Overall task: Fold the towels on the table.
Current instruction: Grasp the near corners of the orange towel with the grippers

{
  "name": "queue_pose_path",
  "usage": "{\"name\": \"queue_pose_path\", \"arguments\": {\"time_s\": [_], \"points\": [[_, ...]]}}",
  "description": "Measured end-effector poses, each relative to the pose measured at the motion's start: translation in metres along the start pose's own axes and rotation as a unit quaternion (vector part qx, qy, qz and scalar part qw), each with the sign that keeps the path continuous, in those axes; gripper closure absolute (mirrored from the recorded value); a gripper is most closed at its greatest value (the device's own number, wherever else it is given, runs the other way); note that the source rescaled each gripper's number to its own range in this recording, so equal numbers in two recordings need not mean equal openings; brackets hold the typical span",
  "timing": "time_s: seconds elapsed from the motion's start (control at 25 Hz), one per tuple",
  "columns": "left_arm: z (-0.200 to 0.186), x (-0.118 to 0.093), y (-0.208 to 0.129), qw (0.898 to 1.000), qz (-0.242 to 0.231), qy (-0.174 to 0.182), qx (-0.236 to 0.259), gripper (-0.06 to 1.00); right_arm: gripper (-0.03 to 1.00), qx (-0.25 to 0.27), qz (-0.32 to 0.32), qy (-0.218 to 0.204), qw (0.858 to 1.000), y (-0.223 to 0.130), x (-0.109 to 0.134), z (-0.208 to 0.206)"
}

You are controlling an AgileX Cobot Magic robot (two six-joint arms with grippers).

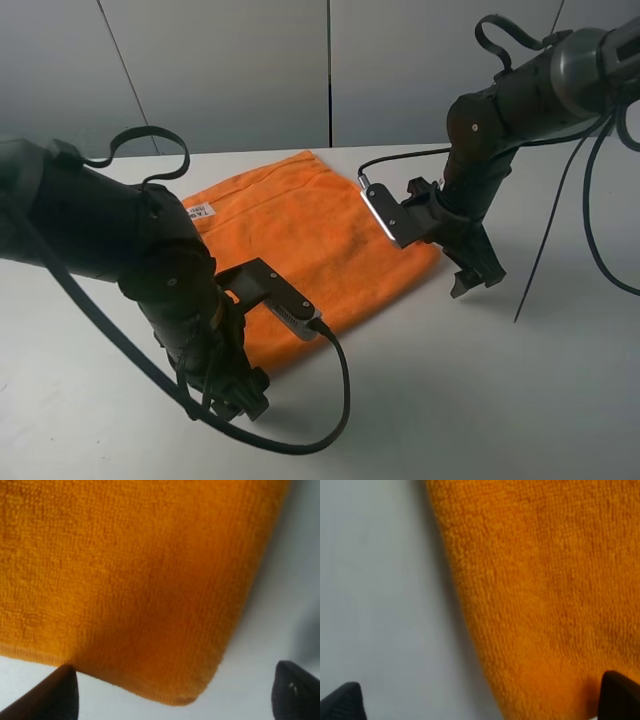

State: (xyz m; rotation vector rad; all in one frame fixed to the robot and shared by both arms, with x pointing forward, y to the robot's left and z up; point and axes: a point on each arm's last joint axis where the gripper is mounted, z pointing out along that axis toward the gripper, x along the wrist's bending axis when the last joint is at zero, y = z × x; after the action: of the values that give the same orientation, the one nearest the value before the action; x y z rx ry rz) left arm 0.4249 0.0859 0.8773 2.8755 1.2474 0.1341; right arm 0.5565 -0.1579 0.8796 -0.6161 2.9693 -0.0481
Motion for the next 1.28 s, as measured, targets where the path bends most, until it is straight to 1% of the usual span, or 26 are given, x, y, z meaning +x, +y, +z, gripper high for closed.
{"name": "queue_pose_path", "arguments": {"time_s": [0.64,0.76,0.8,0.84,0.88,0.92,1.0,1.04,1.12,1.2,1.24,1.28], "points": [[0.006,-0.001,0.002,1.0,-0.004,-0.001,-0.002,-0.06,-0.03,-0.001,-0.024,0.016,1.0,0.001,0.001,0.012],[0.006,-0.001,0.002,1.0,-0.011,-0.001,-0.002,-0.06,-0.03,-0.001,-0.024,0.018,1.0,0.001,0.001,0.013],[0.006,-0.001,0.002,1.0,-0.016,-0.001,-0.002,-0.05,-0.02,-0.001,-0.024,0.017,1.0,0.001,0.001,0.013],[0.006,-0.001,0.002,1.0,-0.018,0.0,-0.002,-0.03,0.01,-0.001,-0.024,0.02,1.0,0.001,0.001,0.013],[0.006,-0.001,0.002,1.0,-0.019,0.001,-0.002,0.0,0.07,-0.001,-0.024,0.023,0.999,0.001,0.002,0.013],[0.006,0.0,0.002,1.0,-0.021,0.001,-0.002,0.07,0.15,-0.001,-0.025,0.024,0.999,0.001,0.002,0.014],[0.006,0.0,0.002,1.0,-0.022,0.002,-0.003,0.26,0.38,-0.001,-0.025,0.025,0.999,0.001,0.002,0.015],[0.006,0.0,0.002,1.0,-0.02,0.003,-0.003,0.38,0.49,-0.001,-0.025,0.022,0.999,0.001,0.001,0.015],[0.006,0.0,0.002,1.0,-0.019,0.004,-0.004,0.64,0.73,-0.002,-0.025,0.013,1.0,0.001,0.0,0.015],[0.006,0.0,0.002,1.0,-0.017,0.004,-0.007,0.87,0.92,-0.002,-0.025,0.008,1.0,0.001,-0.001,0.015],[0.006,0.0,0.002,1.0,-0.016,0.005,-0.007,0.91,0.95,-0.002,-0.026,0.007,1.0,0.001,-0.001,0.015],[0.006,0.0,0.002,1.0,-0.016,0.005,-0.007,0.93,0.96,-0.002,-0.026,0.006,1.0,0.001,-0.002,0.015]]}}
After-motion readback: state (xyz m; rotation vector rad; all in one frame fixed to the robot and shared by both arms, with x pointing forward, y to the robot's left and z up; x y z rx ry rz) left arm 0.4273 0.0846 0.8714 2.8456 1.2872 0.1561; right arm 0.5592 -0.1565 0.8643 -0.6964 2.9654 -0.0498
